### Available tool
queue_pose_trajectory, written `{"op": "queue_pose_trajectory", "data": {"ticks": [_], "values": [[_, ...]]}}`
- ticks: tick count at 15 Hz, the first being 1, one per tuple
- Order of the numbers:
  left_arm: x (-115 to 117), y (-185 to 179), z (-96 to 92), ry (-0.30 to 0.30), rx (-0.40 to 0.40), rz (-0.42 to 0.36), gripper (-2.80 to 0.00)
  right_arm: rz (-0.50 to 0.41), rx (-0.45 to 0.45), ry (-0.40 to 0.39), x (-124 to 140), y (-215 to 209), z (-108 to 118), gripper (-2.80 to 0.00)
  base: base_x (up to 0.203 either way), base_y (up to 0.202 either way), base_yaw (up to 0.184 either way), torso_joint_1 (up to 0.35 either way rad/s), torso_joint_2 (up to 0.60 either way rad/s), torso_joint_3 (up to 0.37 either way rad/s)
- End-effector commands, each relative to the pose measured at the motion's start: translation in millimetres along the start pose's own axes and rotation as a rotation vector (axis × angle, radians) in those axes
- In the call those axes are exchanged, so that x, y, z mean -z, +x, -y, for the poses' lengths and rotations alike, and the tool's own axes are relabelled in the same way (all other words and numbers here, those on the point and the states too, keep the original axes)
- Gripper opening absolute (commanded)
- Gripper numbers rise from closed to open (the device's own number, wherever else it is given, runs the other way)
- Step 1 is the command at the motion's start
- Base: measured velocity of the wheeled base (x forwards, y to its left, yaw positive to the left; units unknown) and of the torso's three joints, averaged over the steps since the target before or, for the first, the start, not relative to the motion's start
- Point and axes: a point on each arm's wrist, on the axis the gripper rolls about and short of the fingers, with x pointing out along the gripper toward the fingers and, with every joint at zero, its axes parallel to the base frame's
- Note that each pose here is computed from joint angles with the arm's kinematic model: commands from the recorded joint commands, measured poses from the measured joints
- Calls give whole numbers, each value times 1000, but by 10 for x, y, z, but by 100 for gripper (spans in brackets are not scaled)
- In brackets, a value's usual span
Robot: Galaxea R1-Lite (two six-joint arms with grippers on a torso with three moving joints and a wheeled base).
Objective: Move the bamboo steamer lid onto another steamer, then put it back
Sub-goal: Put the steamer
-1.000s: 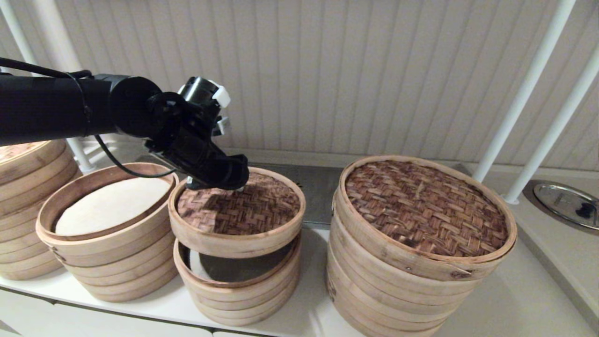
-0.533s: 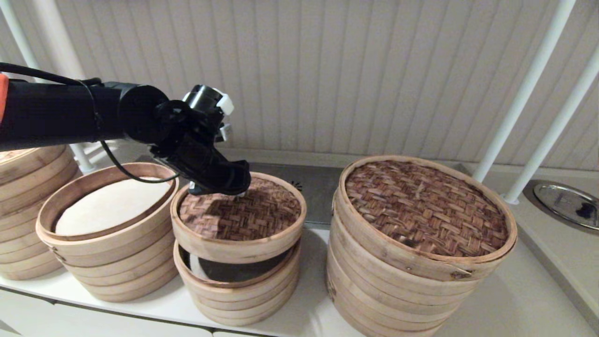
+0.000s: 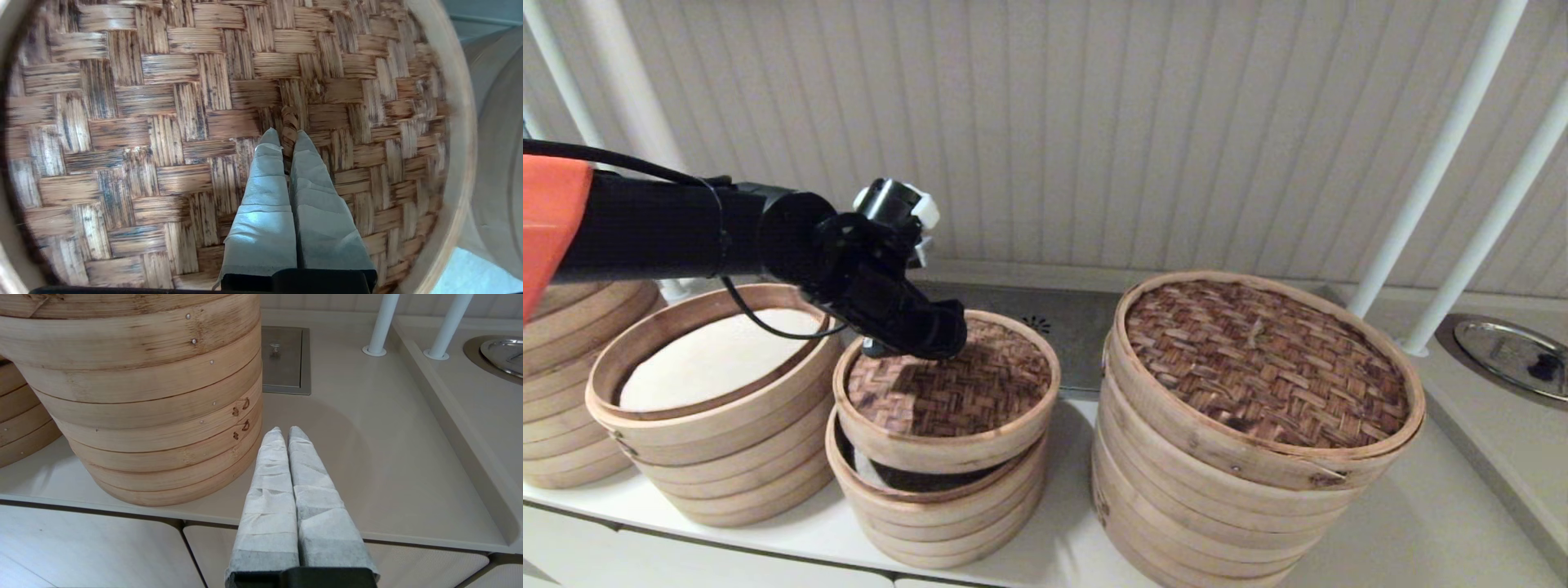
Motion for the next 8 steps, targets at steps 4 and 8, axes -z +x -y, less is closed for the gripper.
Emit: {"op": "queue_pose_trajectory", "data": {"ticks": [4,8], "values": [[66,-6,-25,-7,-3,-10,-280,-1,0,0,-1,1,0,-280,0,0,0,0,0,0],[133,-98,-43,-7,2,-5,-280,0,0,0,0,0,0,-280,0,0,0,0,0,0]]}}
